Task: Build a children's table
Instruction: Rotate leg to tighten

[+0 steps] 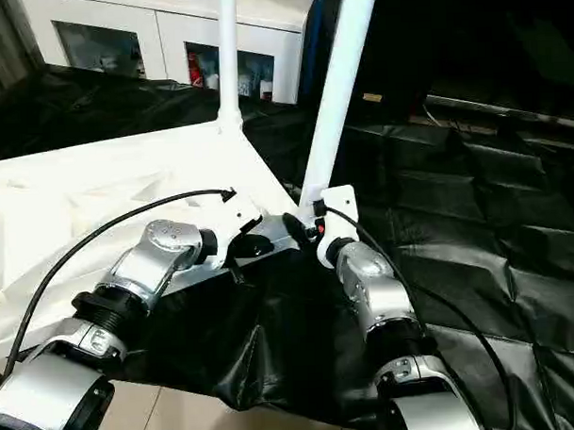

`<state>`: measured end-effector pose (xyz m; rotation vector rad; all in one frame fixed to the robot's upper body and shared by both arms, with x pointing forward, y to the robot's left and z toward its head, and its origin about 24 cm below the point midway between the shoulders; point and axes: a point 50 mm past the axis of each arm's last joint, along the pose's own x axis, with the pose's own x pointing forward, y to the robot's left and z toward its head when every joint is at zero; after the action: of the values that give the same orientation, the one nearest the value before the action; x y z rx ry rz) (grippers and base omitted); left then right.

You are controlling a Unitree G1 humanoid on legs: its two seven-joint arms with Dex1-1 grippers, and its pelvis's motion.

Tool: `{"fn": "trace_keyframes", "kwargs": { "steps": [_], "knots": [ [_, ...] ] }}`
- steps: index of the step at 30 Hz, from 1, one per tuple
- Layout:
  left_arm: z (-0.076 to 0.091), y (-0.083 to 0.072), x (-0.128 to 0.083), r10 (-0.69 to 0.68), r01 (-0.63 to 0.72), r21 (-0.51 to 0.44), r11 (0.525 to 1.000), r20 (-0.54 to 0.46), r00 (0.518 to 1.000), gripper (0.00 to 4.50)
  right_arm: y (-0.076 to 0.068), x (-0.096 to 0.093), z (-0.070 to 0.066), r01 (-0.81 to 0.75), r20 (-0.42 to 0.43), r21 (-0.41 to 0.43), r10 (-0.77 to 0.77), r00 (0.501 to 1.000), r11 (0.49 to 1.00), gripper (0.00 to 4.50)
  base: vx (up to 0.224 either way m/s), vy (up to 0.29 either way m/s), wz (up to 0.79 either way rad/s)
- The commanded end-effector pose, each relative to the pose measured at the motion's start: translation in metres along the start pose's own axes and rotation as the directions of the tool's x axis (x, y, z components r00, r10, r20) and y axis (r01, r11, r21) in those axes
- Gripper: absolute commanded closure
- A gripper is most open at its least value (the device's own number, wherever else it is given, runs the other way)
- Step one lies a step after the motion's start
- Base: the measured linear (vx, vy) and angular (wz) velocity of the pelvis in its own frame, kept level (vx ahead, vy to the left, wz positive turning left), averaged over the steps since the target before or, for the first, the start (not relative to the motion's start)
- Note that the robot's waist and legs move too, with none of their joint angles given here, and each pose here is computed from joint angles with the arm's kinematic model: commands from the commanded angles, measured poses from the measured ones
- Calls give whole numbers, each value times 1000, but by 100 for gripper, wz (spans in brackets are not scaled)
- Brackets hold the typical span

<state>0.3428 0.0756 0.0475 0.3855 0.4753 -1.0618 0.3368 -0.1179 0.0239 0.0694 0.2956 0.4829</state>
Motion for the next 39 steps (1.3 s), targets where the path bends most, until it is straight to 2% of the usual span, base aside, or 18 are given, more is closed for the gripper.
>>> {"fn": "trace_keyframes", "kwargs": {
  "steps": [1,4,7,10,13,20,27,30,33,34,35,37,39],
  "knots": [
    [2,-10,7,-70,70,12,997,11,997,450,20,3,-4,-179,-32,-22,178,984,984,105,0,0,0],
    [-1,-9,0,-119,119,26,993,9,993,450,14,-9,0,-315,-42,-88,313,949,945,105,0,0,0],
    [-6,-13,-13,-276,274,79,959,25,961,450,0,-27,4,-431,-96,-191,421,902,882,105,0,0,0],
    [-9,-14,-22,-349,346,84,934,16,937,450,-5,-37,6,-506,-125,-188,490,863,842,105,0,0,0],
    [-15,-13,-38,-430,430,94,898,-21,903,450,-9,-52,9,-622,-198,-197,590,783,758,105,0,0,0],
    [-22,-7,-54,-450,453,94,886,-55,891,450,-12,-60,9,-685,-270,-194,634,725,702,105,0,0,0],
    [-22,-7,-56,-437,439,93,894,-48,898,450,-6,-57,9,-688,-242,-162,648,722,707,164,0,0,0],
    [-23,-8,-55,-438,441,93,893,-47,898,450,-3,-57,6,-693,-243,-156,652,718,704,169,0,0,0],
    [-22,-7,-52,-412,414,90,906,-39,910,450,-2,-55,1,-665,-244,-153,624,742,731,172,0,0,0],
    [-21,-5,-48,-365,367,80,927,-30,930,450,-5,-50,-4,-594,-252,-161,549,797,789,173,0,0,0],
    [-20,-4,-46,-342,343,73,937,-25,939,450,-7,-47,-6,-555,-254,-165,509,822,815,173,0,0,0],
    [-17,-1,-37,-265,265,49,963,-9,964,450,-11,-37,-12,-407,-233,-137,370,899,903,174,0,0,0],
    [-13,1,-27,-200,200,32,979,5,980,450,-11,-30,-15,-306,-190,-76,288,939,949,175,0,0,0]
  ]
}}
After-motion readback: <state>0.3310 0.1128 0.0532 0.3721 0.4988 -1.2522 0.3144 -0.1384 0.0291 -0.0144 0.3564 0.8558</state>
